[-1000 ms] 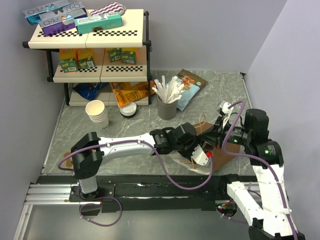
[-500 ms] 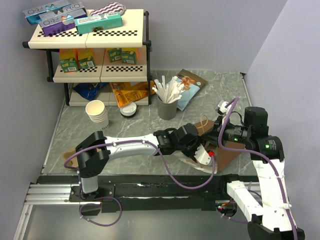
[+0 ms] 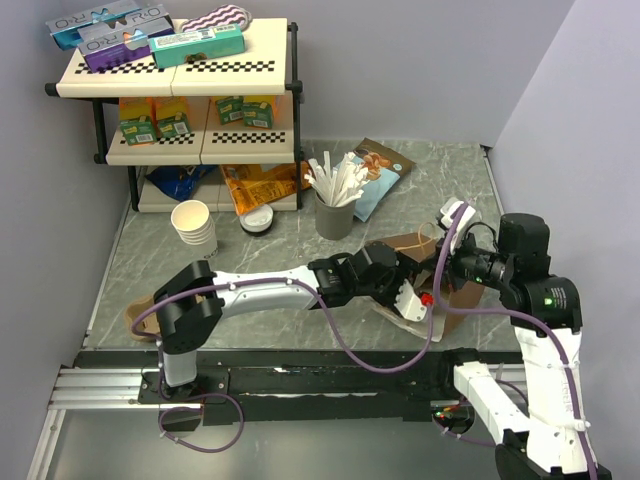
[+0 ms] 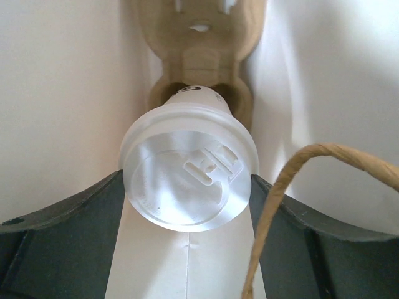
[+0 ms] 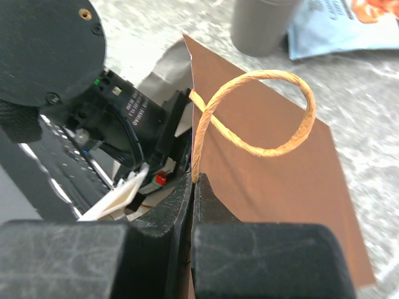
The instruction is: Pack the takeout coffee
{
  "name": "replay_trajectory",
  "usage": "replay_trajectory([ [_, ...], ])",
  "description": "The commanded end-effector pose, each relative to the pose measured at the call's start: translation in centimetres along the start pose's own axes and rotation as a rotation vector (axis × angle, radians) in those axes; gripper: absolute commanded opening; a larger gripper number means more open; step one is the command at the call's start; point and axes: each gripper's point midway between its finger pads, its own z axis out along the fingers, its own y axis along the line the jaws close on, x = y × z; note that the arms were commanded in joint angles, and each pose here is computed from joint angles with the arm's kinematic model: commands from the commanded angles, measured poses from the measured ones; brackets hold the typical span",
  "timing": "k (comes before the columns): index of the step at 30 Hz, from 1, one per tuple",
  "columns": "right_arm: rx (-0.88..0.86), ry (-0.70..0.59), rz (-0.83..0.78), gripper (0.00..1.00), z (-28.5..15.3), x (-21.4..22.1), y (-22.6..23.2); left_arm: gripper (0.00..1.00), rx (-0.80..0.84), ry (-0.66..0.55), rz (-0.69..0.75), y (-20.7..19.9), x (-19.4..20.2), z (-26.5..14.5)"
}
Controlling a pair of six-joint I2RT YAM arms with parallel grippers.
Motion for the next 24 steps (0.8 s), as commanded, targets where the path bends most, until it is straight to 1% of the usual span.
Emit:
replay_trajectory([
  [1, 0.059, 0.053, -0.042, 0.0, -0.9, 0.3, -1.1, 0.01, -0.111, -0.066, 0.012, 3.5, -2.0, 0.8],
  [8, 0.016, 0.034, -0.035, 0.0, -1.1, 0.2, 0.1, 0.01, -0.085, -0.019, 0.029, 2.5, -0.7, 2.5],
  [14, -0.022, 0.019, 0.005, 0.0, -0.9, -0.1, 0.8, 0.01, -0.09, -0.017, 0.029, 2.3, -0.4, 3.1],
  [20, -0.018, 0.015, 0.011, 0.0, -0.8, -0.2, 0.7, 0.01, -0.104, -0.03, 0.034, 2.3, -0.6, 3.5],
  [24, -0.036, 0.018, 0.021, 0.0, -0.7, -0.3, 0.9, 0.01, -0.111, -0.012, 0.044, 2.4, -0.2, 4.1],
])
